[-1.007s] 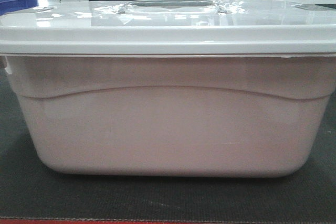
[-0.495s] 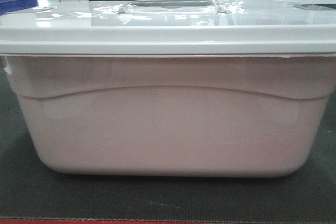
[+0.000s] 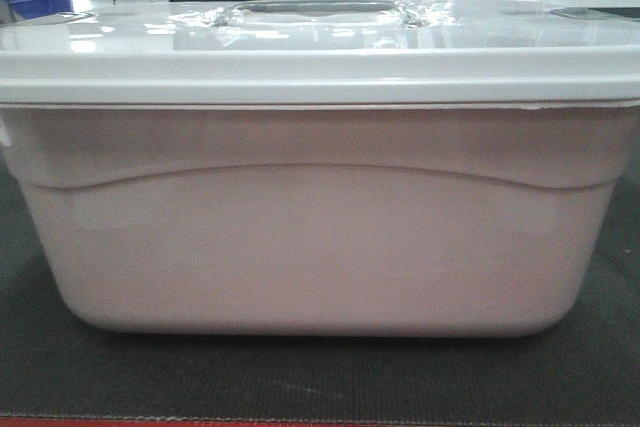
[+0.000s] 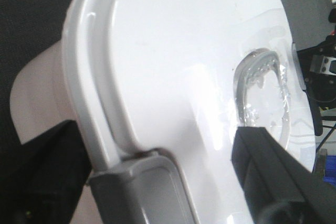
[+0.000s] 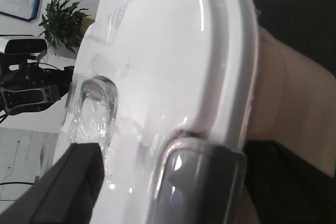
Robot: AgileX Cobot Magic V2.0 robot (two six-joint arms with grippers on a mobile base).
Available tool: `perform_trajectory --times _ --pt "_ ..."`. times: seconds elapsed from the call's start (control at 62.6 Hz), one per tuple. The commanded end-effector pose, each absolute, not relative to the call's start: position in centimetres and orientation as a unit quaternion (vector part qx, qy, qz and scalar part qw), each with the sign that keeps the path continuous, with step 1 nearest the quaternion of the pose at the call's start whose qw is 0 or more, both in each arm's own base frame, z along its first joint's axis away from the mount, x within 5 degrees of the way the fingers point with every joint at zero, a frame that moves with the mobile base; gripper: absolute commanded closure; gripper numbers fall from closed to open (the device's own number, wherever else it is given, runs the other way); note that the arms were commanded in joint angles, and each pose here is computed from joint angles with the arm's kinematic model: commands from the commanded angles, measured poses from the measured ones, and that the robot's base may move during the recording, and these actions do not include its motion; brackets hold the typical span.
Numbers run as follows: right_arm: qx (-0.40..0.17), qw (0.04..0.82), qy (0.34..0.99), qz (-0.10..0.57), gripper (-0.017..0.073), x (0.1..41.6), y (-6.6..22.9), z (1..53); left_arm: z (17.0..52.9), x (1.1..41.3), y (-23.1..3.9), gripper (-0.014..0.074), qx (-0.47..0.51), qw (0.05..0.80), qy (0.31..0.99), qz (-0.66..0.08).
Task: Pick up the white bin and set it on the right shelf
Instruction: 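Lift the pink bin off the table with both grippers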
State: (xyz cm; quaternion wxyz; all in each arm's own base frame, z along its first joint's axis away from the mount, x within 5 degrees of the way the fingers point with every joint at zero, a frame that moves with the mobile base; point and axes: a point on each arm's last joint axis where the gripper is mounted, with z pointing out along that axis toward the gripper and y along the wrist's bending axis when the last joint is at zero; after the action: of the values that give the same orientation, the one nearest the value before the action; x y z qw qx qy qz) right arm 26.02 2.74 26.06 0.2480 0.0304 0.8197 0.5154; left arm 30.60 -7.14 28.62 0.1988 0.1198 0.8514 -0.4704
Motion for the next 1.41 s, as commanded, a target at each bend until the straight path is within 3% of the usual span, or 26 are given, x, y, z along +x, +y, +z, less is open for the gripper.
perform_trajectory --times 0.0,0.096,0.224,0.383,0.495,0.751,0.943,1.39 --pt "-0.014 0.247 0.772 0.585 -0.0073 25.1 3.5 28.5 31.5 29.3 -8.5 0.0164 0.154 0.191 0.809 -0.535" --pt "-0.013 0.248 0.770 0.587 -0.0039 25.1 3.5 28.6 31.8 29.4 -8.6 0.0168 0.146 0.193 0.802 -0.546" --pt "-0.009 0.253 0.765 0.592 0.0095 25.1 3.5 28.8 32.3 29.5 -8.8 0.0218 0.131 0.202 0.787 -0.568" --pt "-0.005 0.269 0.752 0.602 0.0306 25.0 3.6 29.6 33.1 29.8 -8.9 0.0351 0.109 0.216 0.761 -0.601" --pt "-0.001 0.290 0.735 0.613 0.0387 24.8 3.6 30.6 33.7 30.0 -9.0 0.0458 0.092 0.226 0.742 -0.624" --pt "0.010 0.350 0.676 0.648 0.0407 23.9 3.7 33.7 35.0 30.3 -8.9 0.0724 0.063 0.245 0.702 -0.666" --pt "0.019 0.391 0.624 0.676 0.0407 22.9 3.6 36.1 36.8 30.5 -9.0 0.0720 0.077 0.268 0.687 -0.671" --pt "-0.028 0.418 0.596 0.685 0.0409 21.9 3.8 42.1 43.2 29.6 -11.7 0.0720 0.181 0.309 0.651 -0.670"
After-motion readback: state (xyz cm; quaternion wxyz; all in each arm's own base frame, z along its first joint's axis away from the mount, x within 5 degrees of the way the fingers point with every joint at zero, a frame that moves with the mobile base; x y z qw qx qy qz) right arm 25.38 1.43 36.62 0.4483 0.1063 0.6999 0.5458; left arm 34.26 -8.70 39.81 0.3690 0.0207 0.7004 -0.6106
